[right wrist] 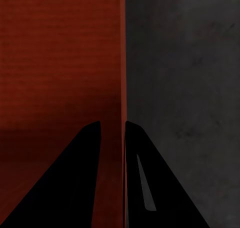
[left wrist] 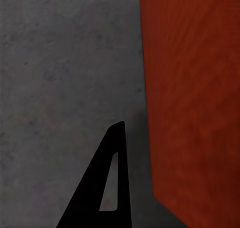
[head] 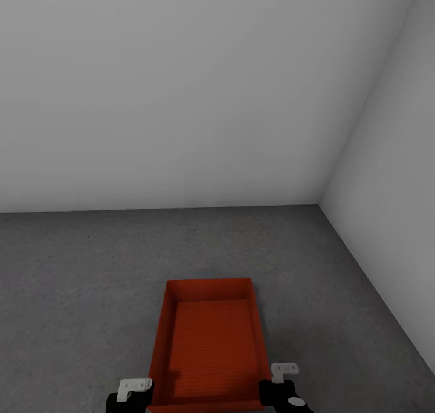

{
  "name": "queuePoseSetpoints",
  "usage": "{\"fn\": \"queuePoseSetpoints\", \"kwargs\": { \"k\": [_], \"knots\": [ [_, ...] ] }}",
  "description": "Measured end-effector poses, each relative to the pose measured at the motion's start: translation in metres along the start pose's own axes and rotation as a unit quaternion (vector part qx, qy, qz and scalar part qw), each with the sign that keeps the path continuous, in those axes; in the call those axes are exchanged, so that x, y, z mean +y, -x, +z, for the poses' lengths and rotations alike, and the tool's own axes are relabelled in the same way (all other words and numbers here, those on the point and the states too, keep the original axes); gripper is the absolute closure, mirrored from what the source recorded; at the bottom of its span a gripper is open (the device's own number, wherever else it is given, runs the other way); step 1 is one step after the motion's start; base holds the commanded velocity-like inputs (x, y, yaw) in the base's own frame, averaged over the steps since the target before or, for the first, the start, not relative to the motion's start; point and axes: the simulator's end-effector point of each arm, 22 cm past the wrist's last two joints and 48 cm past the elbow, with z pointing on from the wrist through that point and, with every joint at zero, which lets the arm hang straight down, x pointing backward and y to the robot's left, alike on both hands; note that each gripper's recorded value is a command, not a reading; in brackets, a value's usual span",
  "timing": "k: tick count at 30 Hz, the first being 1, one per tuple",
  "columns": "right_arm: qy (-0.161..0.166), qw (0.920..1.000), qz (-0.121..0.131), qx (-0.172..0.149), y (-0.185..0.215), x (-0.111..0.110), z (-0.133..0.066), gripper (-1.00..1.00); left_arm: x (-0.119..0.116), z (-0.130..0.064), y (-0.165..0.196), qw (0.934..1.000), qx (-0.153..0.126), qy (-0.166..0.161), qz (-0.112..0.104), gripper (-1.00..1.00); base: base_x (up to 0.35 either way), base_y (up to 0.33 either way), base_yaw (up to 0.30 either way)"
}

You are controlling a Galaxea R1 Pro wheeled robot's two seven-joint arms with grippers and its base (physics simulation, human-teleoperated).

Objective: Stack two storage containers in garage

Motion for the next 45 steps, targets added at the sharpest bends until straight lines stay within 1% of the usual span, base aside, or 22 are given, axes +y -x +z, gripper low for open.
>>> {"fn": "queuePoseSetpoints", "kwargs": {
  "k": [12,13,15,18,20,45],
  "knots": [
    [0.0,1.0,0.0,0.0,0.0,0.0,0.0,1.0,0.0,0.0,0.0,1.0,0.0,0.0,0.0,1.0,-0.002,0.0,0.0],
    [0.0,1.0,0.001,-0.001,0.001,0.0,0.0,1.0,0.0,0.001,0.004,1.0,-0.005,-0.002,0.004,1.0,0.0,0.0,0.0],
    [0.002,0.9998,0.0,-0.021,0.01,0.002,0.0,1.0,0.001,0.002,0.012,0.9998,-0.017,-0.005,0.01,1.0,0.0,0.0,0.0],
    [0.002,0.9994,-0.001,-0.035,0.016,0.001,0.0,1.0,0.001,0.002,0.018,0.9997,-0.024,-0.004,0.009,1.0,0.0,0.0,0.0],
    [0.002,0.9993,-0.001,-0.038,0.018,0.001,0.0,1.0,0.001,0.003,0.019,0.9996,-0.026,-0.004,0.009,1.0,0.0,0.0,0.0],
    [0.003,0.9991,-0.001,-0.041,0.019,0.001,-0.001,1.0,0.001,0.003,0.02,0.9995,-0.028,-0.004,0.01,1.0,0.0,0.0,0.0]
  ]
}}
